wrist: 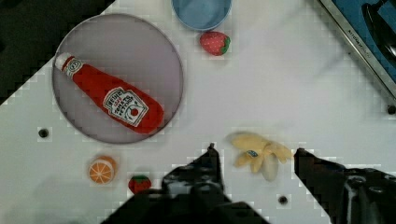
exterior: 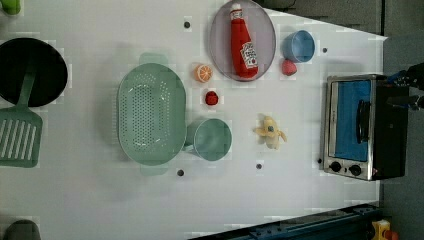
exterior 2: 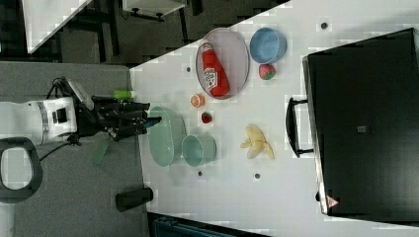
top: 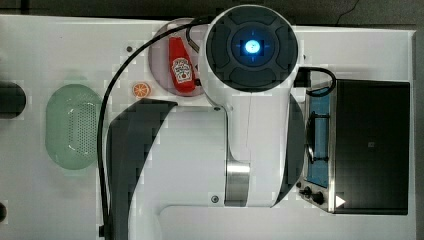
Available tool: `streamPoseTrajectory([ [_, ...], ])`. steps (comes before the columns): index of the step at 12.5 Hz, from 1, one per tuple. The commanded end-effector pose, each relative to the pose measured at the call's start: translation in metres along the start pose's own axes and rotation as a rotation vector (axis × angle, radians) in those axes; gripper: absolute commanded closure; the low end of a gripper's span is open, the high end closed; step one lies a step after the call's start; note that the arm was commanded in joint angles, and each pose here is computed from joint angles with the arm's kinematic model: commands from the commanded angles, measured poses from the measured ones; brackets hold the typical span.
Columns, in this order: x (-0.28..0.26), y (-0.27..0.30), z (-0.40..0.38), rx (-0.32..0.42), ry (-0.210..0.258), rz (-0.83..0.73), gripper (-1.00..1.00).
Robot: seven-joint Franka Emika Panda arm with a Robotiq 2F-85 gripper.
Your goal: Pick Banana and place it in mug.
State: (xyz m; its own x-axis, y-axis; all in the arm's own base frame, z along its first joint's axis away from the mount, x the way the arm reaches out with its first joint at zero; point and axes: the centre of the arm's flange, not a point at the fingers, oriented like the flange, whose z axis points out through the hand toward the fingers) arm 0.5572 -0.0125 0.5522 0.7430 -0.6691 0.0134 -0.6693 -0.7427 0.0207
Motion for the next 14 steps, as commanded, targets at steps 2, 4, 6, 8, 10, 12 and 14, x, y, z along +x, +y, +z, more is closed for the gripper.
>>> streamPoseTrajectory([
  [2,-0.047,0.069,-0.061,0.001,-0.034,0.147,-0.82],
  [4,-0.047,0.066,-0.038,-0.024,-0.061,0.138,-1.00],
  [6,-0.044,0.060,-0.006,-0.041,-0.081,0.089,-1.00],
  [8,-0.039,0.055,0.032,-0.047,-0.094,-0.010,-1.00],
  [10,-0.035,0.051,0.074,-0.054,-0.113,-0.137,-1.00],
  [12,-0.035,0.045,0.118,-0.059,-0.136,-0.289,-1.00],
  [14,-0.037,0.044,0.163,-0.067,-0.171,-0.436,-1.00],
])
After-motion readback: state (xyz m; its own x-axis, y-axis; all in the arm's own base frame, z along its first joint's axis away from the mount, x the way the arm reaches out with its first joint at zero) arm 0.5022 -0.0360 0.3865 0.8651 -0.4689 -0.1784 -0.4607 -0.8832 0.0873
